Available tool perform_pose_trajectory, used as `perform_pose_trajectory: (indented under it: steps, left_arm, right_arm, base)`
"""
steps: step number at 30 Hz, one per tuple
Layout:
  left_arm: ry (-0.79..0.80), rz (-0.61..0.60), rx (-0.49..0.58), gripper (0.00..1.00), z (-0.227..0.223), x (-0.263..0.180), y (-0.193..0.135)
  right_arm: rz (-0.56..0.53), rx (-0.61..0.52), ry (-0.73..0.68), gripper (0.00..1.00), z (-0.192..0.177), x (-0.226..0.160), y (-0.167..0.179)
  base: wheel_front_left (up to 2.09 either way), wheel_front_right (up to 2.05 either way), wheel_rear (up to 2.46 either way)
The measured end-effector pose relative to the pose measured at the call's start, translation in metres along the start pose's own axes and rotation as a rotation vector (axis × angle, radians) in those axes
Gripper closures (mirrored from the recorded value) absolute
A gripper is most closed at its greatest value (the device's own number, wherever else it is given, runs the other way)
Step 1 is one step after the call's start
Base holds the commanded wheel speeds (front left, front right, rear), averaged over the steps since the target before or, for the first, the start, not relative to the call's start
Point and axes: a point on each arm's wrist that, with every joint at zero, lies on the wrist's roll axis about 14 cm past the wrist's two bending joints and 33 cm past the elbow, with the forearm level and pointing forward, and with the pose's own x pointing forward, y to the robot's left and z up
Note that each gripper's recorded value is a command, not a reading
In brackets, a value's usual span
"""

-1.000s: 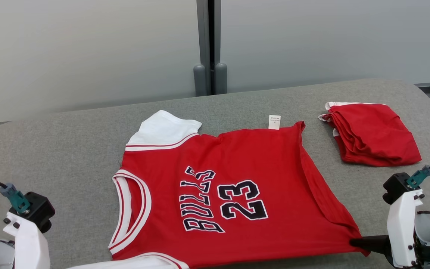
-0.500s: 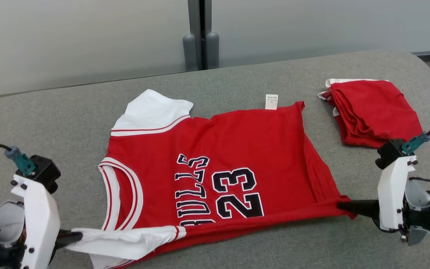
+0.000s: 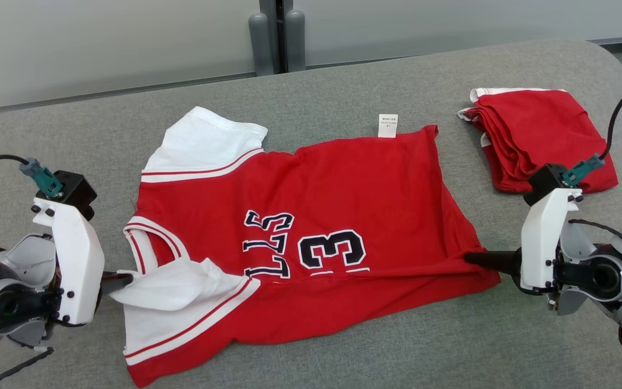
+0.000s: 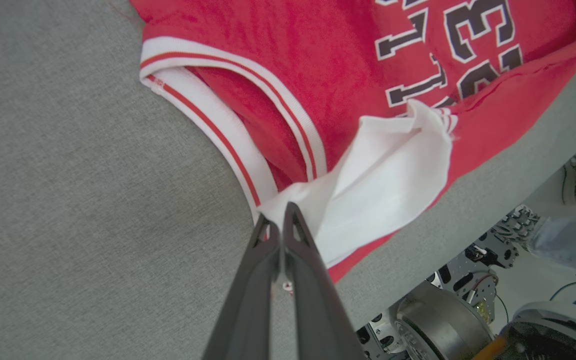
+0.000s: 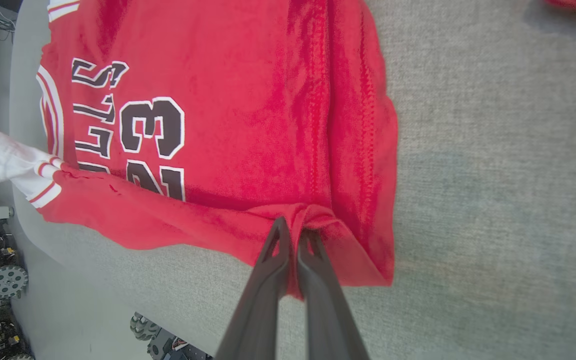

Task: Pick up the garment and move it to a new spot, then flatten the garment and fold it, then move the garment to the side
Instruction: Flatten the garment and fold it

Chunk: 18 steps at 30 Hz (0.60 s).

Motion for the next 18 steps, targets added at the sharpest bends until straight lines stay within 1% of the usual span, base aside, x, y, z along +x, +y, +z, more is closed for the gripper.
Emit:
perform_pose_trajectory:
  steps: [1,2,3,4,5,6,10,14,18]
  left_arm:
    - [-0.008,0.006,-0.002,1.00,0.002,0.001,0.003]
    - [-0.021,0.010,-0.007,1.00,0.005,0.002,0.005]
    - [-0.032,0.012,-0.011,1.00,0.007,0.003,0.006]
    - [-0.040,0.011,-0.013,0.75,0.009,0.004,0.006]
    - [-0.046,0.012,-0.016,0.19,0.009,0.006,0.007]
    - [-0.059,0.009,-0.018,0.02,0.011,0.007,0.007]
    - [-0.117,0.007,-0.023,0.00,0.018,0.007,0.006]
    - [-0.238,0.033,-0.007,0.00,0.028,-0.005,0.010]
    - [-0.399,0.083,0.038,0.00,0.042,-0.025,0.013]
  right_arm:
    - [0.001,0.003,-0.003,0.84,0.002,0.001,0.001]
    - [0.002,0.002,-0.008,0.71,0.004,0.002,0.002]
    - [0.003,0.002,-0.012,0.55,0.005,0.003,0.004]
    - [0.006,0.003,-0.019,0.00,0.008,0.003,0.005]
    - [0.007,0.005,-0.025,0.00,0.009,0.004,0.006]
    - [0.008,0.006,-0.031,0.00,0.010,0.005,0.007]
    - [0.007,0.010,-0.081,0.00,0.019,0.001,0.008]
    - [0.018,0.006,-0.257,0.00,0.045,-0.014,0.013]
    - [0.046,-0.035,-0.496,0.00,0.075,-0.035,0.026]
  base:
    - [0.00,0.00,0.00]
    - [0.00,0.00,0.00]
    - [0.00,0.00,0.00]
    - [0.00,0.00,0.00]
    - [0.00,0.00,0.00]
    - [0.00,0.00,0.00]
    - [0.00,0.00,0.00]
    - [0.00,0.00,0.00]
    - [0.00,0.00,0.00]
